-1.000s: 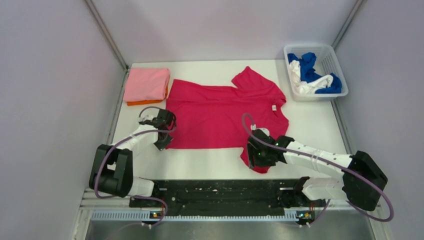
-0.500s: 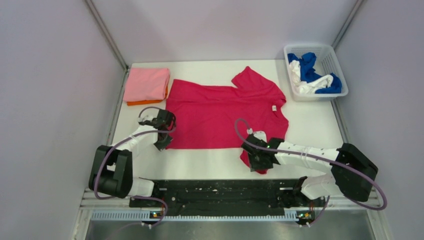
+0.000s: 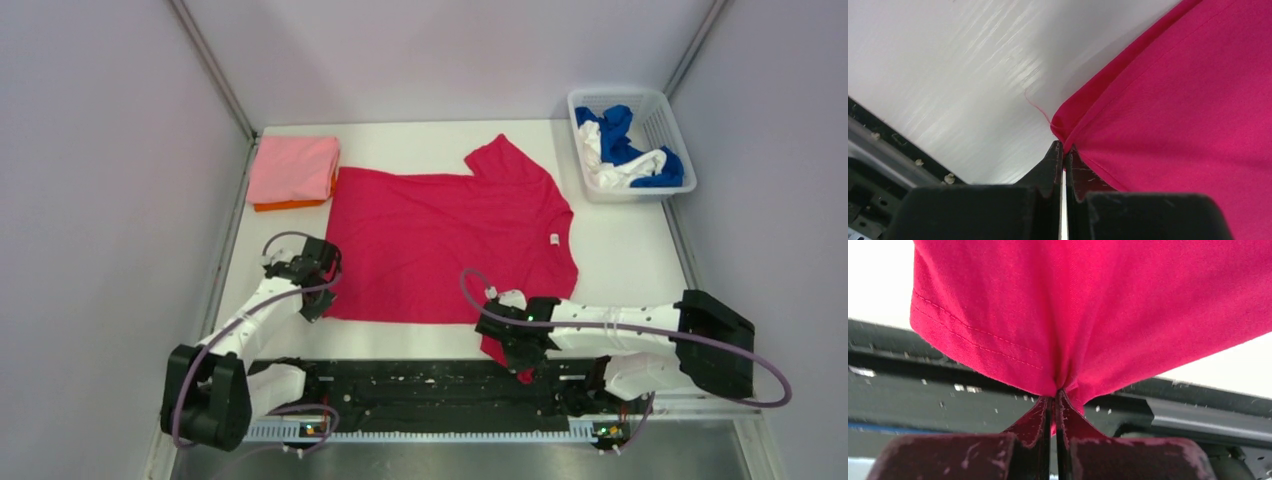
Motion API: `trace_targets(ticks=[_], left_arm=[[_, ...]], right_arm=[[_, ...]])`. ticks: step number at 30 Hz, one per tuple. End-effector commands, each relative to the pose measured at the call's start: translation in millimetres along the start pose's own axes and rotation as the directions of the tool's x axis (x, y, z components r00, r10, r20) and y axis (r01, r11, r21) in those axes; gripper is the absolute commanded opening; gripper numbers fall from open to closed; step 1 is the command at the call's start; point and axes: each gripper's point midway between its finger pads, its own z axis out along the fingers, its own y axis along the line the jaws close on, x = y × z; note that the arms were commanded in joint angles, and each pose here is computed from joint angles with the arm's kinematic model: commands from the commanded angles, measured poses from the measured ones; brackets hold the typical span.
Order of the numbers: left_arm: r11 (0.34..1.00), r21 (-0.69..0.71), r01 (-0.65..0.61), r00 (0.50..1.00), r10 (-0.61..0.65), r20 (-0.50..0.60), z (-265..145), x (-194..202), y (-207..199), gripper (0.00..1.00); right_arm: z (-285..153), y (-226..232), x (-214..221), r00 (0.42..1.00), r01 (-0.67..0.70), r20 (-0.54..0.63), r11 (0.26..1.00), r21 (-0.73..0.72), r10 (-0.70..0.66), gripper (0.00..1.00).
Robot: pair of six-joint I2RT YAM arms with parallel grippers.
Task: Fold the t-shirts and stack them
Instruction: Grab the side of the flattened tshirt closest away from the robot with both arms, then fold the flattened tshirt in 1/3 of the way
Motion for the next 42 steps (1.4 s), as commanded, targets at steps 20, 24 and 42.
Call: trace_targets(ticks=[20, 24, 42], left_arm=[[0.964, 0.248, 0.092, 0.992, -0.109, 0.059, -45.2, -37.3, -47.7, 0.00], [0.969, 0.228, 0.092, 0.988, -0.117, 0.099, -48.4, -57.1, -59.3, 0.00], [0.972, 0.180, 0.154, 0.978, -0.176, 0.115, -20.8, -108.5, -95.6, 0.00]], right_arm=[[-80.2, -25.5, -116.8, 0.908, -0.088, 0.404, 0.994, -0.066, 0.107, 0.00], [-92.2, -47.0, -153.1, 0.875, -0.111, 0.473, 0.994, -0.019, 0.106, 0.00], [-80.7, -97.4, -257.0, 0.859, -0.067, 0.511, 0.985, 0.159, -0.024, 0.00]])
